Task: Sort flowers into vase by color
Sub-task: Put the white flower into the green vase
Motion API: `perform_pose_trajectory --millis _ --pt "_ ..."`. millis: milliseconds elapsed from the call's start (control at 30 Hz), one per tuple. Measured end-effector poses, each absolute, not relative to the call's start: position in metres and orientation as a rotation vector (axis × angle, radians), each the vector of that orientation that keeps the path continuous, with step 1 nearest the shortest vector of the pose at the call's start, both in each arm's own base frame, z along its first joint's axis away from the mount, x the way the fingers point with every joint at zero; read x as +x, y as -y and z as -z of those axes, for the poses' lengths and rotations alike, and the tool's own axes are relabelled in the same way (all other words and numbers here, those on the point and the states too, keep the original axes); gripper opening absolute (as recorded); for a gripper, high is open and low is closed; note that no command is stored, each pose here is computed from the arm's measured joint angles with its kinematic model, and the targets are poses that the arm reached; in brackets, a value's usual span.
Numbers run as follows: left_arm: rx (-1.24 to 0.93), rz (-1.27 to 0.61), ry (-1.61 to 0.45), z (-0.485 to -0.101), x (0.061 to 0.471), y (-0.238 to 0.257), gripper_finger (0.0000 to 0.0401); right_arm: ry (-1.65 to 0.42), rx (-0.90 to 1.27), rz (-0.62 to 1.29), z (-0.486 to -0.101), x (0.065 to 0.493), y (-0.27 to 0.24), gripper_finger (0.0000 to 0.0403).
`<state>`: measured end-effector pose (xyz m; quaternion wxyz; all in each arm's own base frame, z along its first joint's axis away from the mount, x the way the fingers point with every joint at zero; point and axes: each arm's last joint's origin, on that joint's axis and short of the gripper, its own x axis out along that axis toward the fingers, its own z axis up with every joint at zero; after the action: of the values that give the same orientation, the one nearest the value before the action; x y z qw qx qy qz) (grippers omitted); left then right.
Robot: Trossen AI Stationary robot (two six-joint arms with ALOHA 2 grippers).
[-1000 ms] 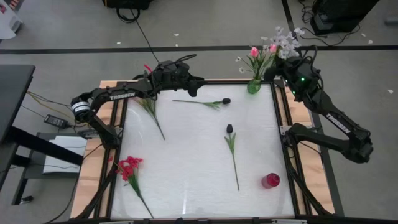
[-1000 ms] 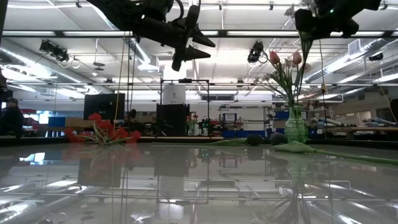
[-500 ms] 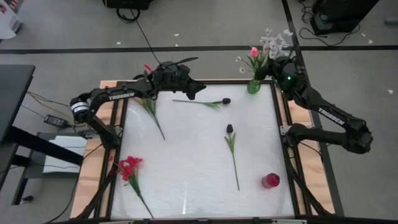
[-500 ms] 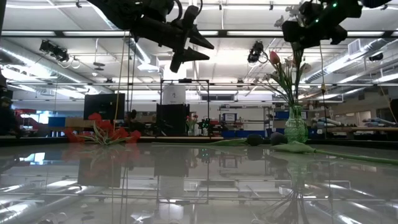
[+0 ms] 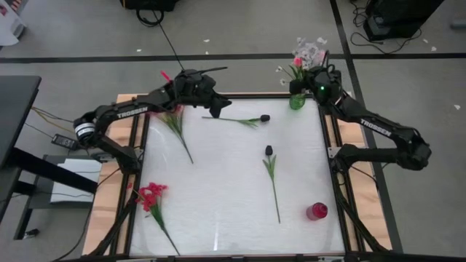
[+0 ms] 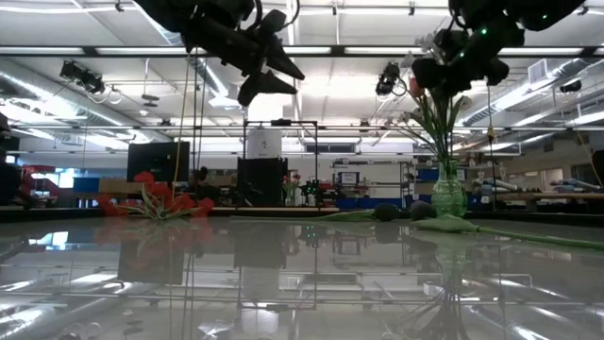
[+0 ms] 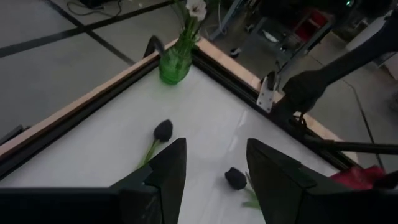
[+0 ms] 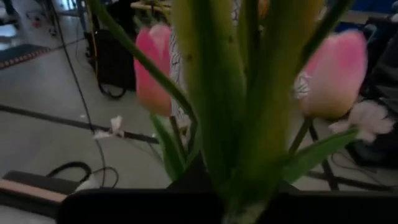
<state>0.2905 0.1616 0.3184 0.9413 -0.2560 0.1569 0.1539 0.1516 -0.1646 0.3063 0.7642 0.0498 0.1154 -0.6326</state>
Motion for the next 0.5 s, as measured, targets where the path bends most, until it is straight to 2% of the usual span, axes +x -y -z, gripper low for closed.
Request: perform_pose_trajectory --millis 300,500 --pt "-0.498 -0.318 -0.381 -0.315 0.285 -0.161 0.0174 -0.309 0.244 1.395 -0.295 0.145 0.160 0.0103" --pt "-0.495 -0.320 -0.430 -0.311 0.284 -0.160 0.0174 -0.353 0.373 1.372 -0.300 0.135 0.153 0.0147"
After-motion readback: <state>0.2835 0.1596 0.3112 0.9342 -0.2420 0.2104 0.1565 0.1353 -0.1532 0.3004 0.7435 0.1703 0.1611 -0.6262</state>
